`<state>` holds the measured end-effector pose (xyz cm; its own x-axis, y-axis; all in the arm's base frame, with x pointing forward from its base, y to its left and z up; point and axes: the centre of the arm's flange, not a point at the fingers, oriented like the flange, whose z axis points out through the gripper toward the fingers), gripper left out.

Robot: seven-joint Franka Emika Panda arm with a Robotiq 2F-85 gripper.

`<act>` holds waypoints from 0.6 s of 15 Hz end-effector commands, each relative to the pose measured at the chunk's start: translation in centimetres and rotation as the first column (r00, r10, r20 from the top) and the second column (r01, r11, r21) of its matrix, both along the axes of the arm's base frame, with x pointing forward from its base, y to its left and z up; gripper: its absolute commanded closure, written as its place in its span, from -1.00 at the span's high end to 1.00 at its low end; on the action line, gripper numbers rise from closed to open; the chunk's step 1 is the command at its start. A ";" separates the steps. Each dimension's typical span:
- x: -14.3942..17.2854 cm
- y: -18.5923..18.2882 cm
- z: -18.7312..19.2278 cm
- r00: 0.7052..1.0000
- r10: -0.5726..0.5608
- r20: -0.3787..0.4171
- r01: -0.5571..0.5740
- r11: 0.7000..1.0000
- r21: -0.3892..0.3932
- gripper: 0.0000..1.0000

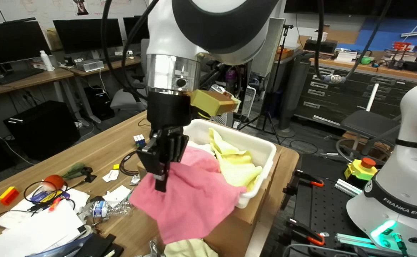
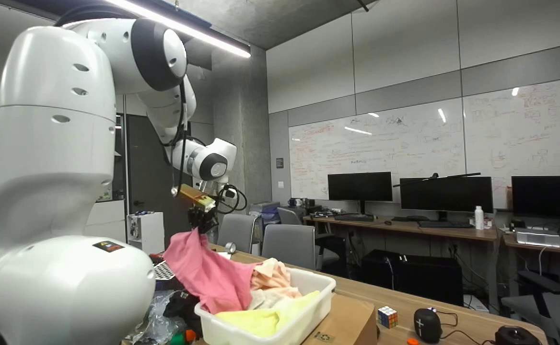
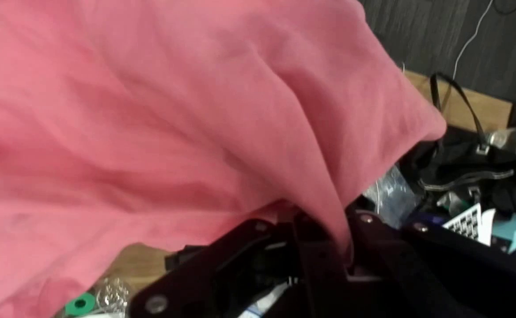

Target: Remove the clothes from the bowl and put them on the table

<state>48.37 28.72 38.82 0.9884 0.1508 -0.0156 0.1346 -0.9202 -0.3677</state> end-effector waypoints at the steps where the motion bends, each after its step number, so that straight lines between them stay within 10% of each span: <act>1: 1.1 2.4 1.4 0.980 -0.101 0.172 0.094 0.995 0.045 -0.85; 9: 1.5 3.9 2.4 0.870 -0.256 0.421 0.213 0.966 0.146 -0.86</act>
<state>49.96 31.71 41.19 0.9279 -0.0649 0.3670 0.0960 -0.9098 -0.4037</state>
